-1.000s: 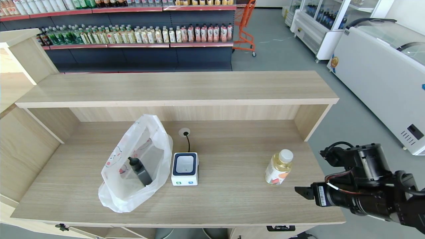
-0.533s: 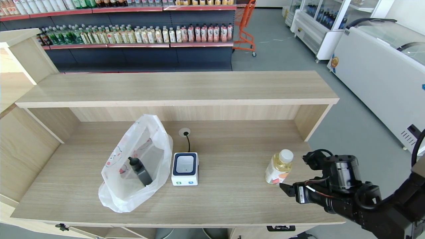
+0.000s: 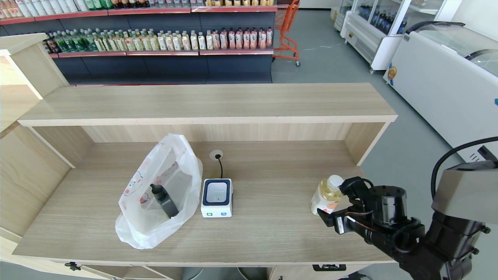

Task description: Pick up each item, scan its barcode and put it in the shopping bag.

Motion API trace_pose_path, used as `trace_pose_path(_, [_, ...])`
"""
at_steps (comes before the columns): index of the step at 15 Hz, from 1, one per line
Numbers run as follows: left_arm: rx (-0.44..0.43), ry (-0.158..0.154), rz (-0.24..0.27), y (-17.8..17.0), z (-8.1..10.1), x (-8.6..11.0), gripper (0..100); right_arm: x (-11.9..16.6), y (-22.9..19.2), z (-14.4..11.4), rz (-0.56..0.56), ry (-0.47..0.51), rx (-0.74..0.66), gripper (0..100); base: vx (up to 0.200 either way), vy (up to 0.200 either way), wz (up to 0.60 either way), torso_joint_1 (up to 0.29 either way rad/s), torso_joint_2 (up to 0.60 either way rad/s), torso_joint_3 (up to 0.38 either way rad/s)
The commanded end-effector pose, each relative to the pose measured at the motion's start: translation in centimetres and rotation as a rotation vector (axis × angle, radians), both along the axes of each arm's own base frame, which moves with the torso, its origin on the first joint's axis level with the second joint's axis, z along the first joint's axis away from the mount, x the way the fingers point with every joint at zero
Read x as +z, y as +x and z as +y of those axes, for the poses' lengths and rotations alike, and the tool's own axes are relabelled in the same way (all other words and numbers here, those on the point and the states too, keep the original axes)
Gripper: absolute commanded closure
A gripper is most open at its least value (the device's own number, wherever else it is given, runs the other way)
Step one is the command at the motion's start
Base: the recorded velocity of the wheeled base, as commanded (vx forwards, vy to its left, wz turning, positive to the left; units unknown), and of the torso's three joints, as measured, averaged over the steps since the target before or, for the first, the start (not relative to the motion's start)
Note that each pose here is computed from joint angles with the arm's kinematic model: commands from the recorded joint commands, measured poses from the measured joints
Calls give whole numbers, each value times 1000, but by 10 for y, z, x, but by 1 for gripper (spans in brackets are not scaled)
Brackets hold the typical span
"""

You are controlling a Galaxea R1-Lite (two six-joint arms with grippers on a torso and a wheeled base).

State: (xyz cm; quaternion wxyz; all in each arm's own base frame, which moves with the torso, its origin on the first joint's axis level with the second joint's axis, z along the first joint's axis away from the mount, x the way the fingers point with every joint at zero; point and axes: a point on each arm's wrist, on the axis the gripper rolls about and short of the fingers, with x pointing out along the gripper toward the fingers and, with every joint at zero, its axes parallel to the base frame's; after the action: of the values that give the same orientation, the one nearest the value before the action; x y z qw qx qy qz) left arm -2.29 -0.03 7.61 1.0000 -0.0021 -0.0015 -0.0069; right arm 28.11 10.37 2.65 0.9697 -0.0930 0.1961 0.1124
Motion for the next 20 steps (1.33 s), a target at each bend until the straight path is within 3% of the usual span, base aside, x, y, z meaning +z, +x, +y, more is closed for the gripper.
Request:
trace_pose_path(1, [0,0,0,0,0,0,0,-19,3,4,37,-19,13,0,0,0,0,0,0,0])
trace_pose_path(17, [0,0,0,0,0,0,0,-32,64,35,-155,31,101,0,0,0,0,0,0,0])
trace_pose_path(18, [0,0,0,0,0,0,0,-31,65,35,-159,33,101,100,0,0,0,0,0,0])
trace_pose_path(20, [0,0,0,0,0,0,0,-29,68,36,-173,40,111,100,0,0,0,0,0,0])
